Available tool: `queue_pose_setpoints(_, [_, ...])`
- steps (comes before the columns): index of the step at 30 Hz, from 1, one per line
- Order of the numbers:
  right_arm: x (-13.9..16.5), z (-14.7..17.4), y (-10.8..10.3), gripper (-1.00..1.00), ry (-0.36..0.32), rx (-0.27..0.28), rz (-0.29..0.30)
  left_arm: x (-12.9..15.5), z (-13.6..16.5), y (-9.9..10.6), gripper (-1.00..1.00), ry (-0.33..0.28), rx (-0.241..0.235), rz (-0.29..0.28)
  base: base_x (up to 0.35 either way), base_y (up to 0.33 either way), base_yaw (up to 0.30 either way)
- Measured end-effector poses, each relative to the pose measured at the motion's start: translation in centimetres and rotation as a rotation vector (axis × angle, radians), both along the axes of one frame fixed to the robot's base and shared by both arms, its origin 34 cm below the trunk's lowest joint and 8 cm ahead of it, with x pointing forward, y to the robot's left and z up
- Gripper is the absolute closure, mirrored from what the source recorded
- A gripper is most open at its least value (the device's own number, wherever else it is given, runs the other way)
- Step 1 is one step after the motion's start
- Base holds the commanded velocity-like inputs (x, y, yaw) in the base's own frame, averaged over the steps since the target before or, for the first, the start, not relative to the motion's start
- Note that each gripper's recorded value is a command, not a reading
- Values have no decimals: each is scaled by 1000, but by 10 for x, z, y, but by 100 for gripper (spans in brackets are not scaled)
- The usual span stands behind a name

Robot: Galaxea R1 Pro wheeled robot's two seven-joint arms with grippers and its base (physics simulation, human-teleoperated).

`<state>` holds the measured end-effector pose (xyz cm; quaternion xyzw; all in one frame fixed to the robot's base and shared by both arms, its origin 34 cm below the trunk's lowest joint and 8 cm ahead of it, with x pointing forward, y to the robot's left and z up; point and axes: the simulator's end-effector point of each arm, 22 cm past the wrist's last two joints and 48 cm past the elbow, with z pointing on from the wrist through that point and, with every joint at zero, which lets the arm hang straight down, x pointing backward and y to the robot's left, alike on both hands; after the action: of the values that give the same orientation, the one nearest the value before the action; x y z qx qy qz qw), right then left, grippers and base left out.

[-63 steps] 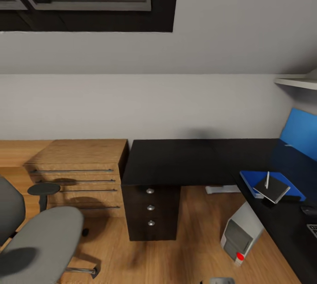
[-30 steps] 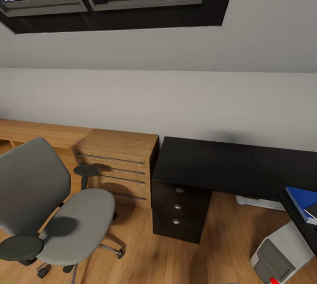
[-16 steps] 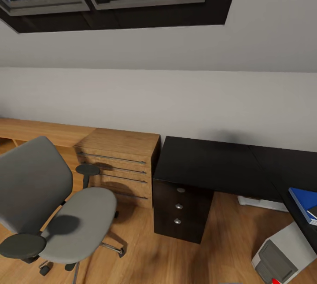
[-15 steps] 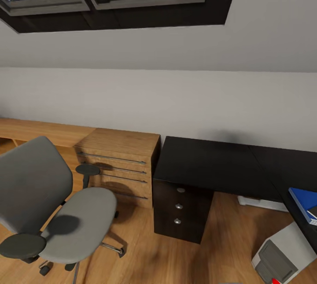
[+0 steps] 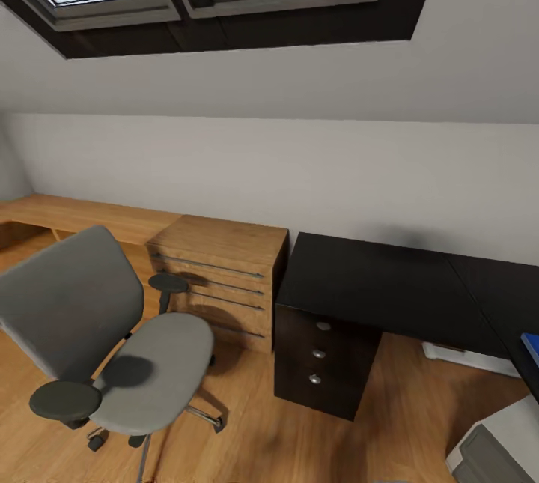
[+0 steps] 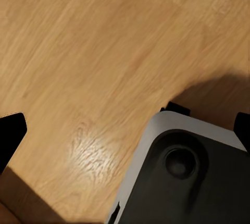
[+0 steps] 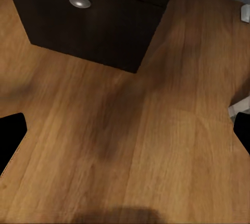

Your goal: In the bedroom, organize the workspace by keeping the computer under the desk, ensuring the monitor is on the desk, placing the keyboard on the desk next to the monitor, placing the mouse on the desk next to the keyboard, moving the folder from the swivel chair onto the desk next to the mouse, stacking the notebook on top of the folder with the pen on top of the notebook, and positioning the swivel chair next to the desk.

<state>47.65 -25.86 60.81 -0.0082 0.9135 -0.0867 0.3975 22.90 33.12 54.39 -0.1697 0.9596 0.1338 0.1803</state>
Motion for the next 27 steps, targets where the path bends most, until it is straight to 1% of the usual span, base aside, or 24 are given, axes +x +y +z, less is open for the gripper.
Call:
queue_pose_setpoints(1, [-1,0,-1,-100,-2,-2,-1,0,0,0,-100,-1,0,0,0,0,275])
queue_pose_setpoints(6, [-26,-6,-13,-100,6,-20,-12,4,2,2,-100,-24,8,2,0,0,276])
queue_pose_setpoints(7, [-36,-7,-17,-100,0,-23,-17,7,4,4,-100,-39,14,4,0,0,277])
queue_pose_setpoints(9, [-48,-8,-19,-100,-8,-25,-17,6,5,7,-100,-49,22,6,0,0,277])
queue_pose_setpoints(11, [-71,-7,-28,-100,-32,-27,-22,-3,7,14,-100,-57,46,11,0,0,277])
queue_pose_setpoints(14, [-87,-5,-33,-100,-53,-31,-20,-11,10,20,-100,-71,69,11,0,0,277])
queue_pose_setpoints(16, [-99,-3,-40,-100,-69,-36,-22,-15,13,25,-100,-91,90,11,0,0,277])
queue_pose_setpoints(17, [-119,-3,-49,-100,-71,-47,-32,-21,17,28,-100,-109,106,12,0,0,277])
queue_pose_setpoints(21, [-138,-6,-50,-100,-55,-49,-25,-22,18,27,-100,-114,105,7,0,0,277])
queue_pose_setpoints(22, [-147,-4,-49,-100,-66,-45,-24,-24,17,27,-100,-111,104,5,0,0,277])
queue_pose_setpoints(25, [-152,3,-47,-100,-103,-36,-21,-24,17,25,-100,-108,100,2,0,0,277])
queue_pose_setpoints(27, [-160,8,-43,-100,-133,-25,-18,-24,15,19,-100,-106,91,0,0,0,277])
